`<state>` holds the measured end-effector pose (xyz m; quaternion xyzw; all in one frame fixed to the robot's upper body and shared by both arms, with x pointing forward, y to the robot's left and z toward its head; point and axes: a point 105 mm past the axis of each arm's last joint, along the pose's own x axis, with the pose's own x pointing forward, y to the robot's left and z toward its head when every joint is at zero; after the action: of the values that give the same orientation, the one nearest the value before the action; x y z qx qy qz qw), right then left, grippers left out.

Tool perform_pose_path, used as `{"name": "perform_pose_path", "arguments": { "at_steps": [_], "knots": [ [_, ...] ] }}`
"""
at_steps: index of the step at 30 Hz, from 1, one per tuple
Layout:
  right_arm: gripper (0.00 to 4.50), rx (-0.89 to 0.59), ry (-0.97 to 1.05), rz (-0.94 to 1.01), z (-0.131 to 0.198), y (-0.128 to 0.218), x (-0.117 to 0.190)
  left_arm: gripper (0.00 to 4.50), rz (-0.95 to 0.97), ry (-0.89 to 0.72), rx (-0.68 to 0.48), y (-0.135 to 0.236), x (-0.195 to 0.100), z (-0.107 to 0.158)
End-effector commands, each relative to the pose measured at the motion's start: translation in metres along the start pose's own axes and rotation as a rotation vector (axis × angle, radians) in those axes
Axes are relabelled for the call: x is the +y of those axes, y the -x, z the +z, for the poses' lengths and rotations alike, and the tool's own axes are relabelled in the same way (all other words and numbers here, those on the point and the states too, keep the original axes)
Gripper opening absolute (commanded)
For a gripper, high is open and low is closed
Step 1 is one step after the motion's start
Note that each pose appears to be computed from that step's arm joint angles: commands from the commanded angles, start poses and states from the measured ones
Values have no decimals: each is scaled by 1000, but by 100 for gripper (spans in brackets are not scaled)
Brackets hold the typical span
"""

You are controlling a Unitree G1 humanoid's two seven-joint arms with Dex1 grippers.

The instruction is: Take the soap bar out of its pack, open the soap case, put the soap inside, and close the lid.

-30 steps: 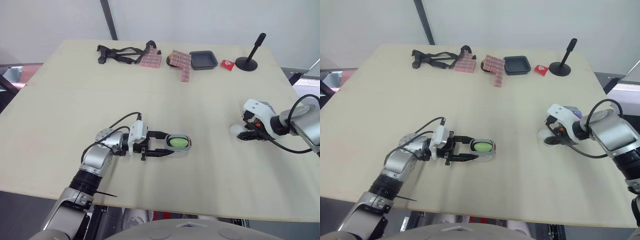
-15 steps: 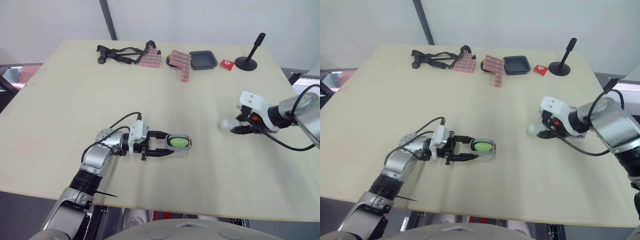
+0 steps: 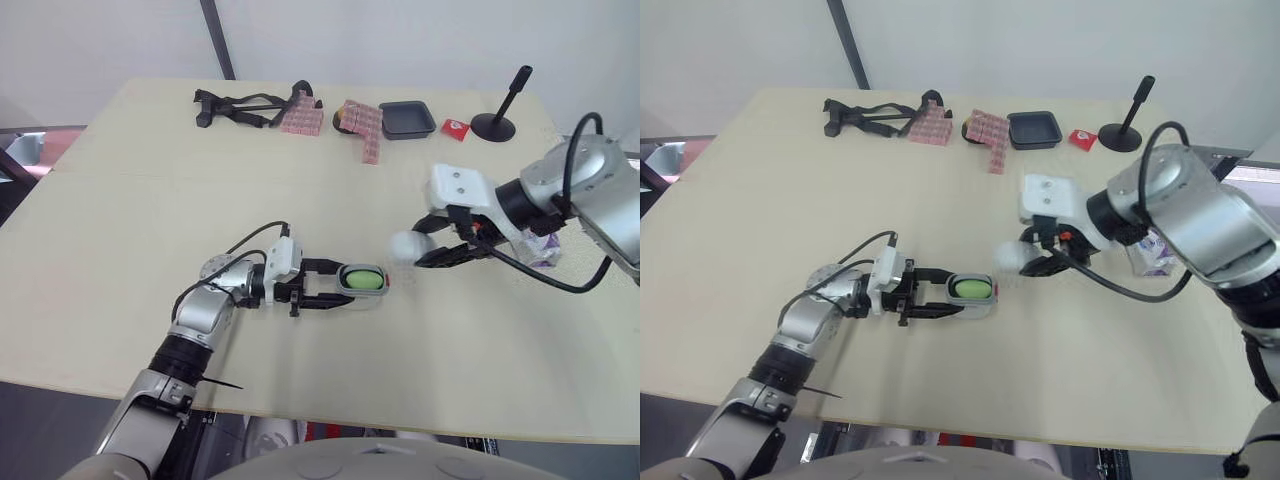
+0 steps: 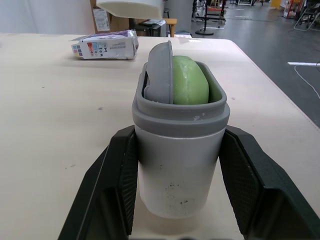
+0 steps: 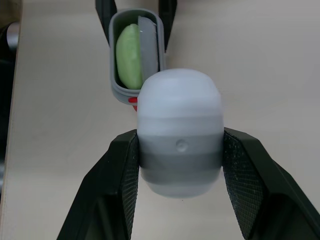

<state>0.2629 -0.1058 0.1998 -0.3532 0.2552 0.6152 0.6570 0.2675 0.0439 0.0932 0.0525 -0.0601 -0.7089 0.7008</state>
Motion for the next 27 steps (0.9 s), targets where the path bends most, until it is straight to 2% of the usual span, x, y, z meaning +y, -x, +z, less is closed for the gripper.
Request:
{"name": "perform_pose_path", "arguments": {
  "at_steps": [1, 11, 27],
  "knots": [
    [193, 9, 46, 4, 12, -5, 3, 188, 0, -41, -5, -3, 2, 5],
    [193, 9, 46, 21, 32, -29, 5, 188, 16, -51, 4, -3, 4, 4],
    [193, 32, 26, 88, 39, -40, 20, 188, 27, -42, 10, -3, 5, 2]
  ]
}}
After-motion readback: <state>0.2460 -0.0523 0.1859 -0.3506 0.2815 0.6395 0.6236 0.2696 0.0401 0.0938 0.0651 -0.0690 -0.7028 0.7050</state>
